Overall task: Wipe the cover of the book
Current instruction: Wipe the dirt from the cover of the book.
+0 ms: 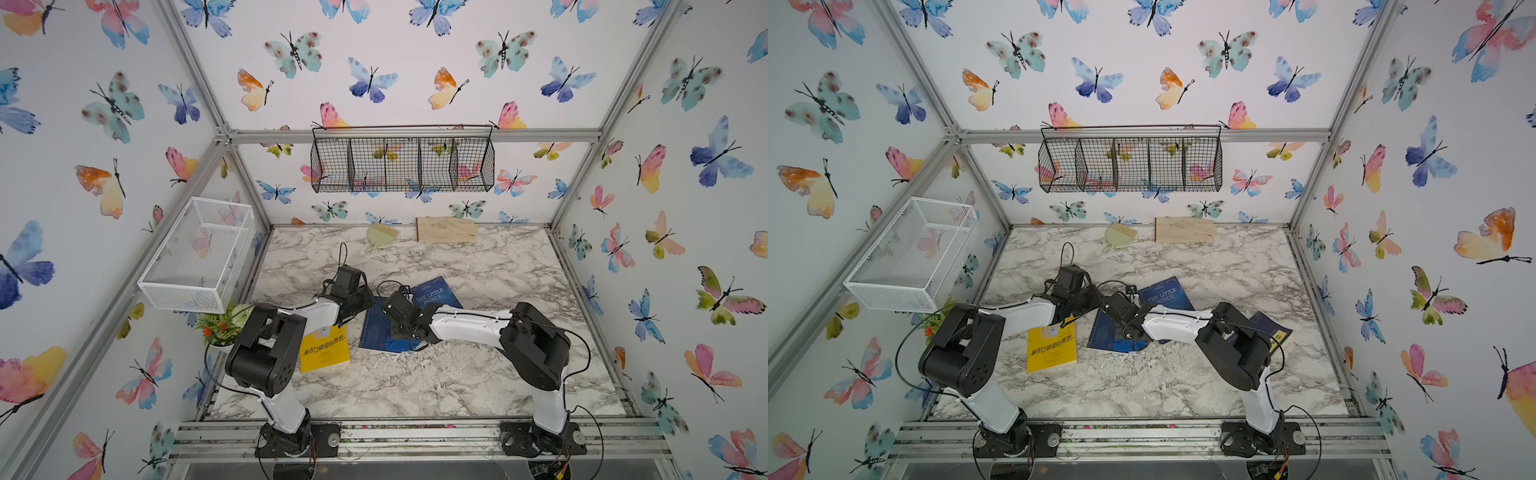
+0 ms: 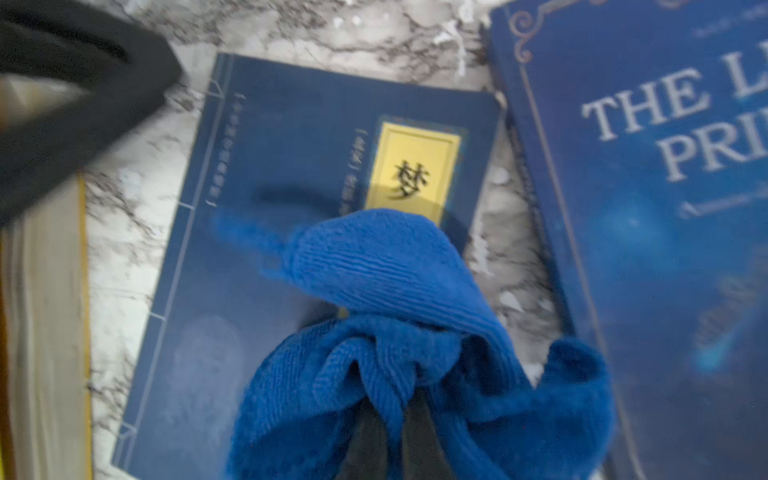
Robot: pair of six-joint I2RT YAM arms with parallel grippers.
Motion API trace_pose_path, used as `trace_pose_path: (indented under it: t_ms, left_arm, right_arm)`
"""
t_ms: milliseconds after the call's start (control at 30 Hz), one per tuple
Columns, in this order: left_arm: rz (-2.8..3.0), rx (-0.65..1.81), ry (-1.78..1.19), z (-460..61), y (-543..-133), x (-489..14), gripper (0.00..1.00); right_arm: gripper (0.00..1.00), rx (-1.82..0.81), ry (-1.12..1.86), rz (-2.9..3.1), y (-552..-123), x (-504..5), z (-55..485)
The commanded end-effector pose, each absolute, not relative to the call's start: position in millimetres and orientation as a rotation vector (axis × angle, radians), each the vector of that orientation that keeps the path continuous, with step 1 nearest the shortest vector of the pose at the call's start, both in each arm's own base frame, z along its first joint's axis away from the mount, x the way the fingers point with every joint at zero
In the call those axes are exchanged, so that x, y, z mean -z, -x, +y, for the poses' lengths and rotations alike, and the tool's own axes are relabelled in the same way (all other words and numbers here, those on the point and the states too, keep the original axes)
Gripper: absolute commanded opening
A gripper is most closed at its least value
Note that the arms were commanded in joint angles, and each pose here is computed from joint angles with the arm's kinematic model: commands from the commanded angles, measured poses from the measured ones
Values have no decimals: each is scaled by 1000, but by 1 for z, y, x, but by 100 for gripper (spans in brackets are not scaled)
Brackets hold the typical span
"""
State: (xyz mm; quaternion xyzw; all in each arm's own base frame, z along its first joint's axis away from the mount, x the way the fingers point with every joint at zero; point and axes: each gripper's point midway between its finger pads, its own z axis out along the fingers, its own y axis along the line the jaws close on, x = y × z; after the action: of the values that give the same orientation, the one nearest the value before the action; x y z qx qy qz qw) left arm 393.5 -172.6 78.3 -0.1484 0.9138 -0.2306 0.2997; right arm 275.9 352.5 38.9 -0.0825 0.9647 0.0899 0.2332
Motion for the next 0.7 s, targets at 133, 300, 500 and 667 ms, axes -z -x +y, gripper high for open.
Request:
trace_pose_path:
  t_ms: [133,300,500,667]
  left_arm:
    - [2396,250,474,-103,-353,-117,74]
    - [2395,58,705,-39,-319,-95,74]
    - [2282,-90,946,25,-294,-91,77]
    - [2280,-170,1024,52,-288,-85,77]
  right_arm:
    - [1,-121,283,2665,-263,-63,301]
    - [1,-210,298,2635,-255,-76,298]
    - [1,-291,337,2675,-242,-69,302]
    - [1,-292,345,2656,-242,-73,298]
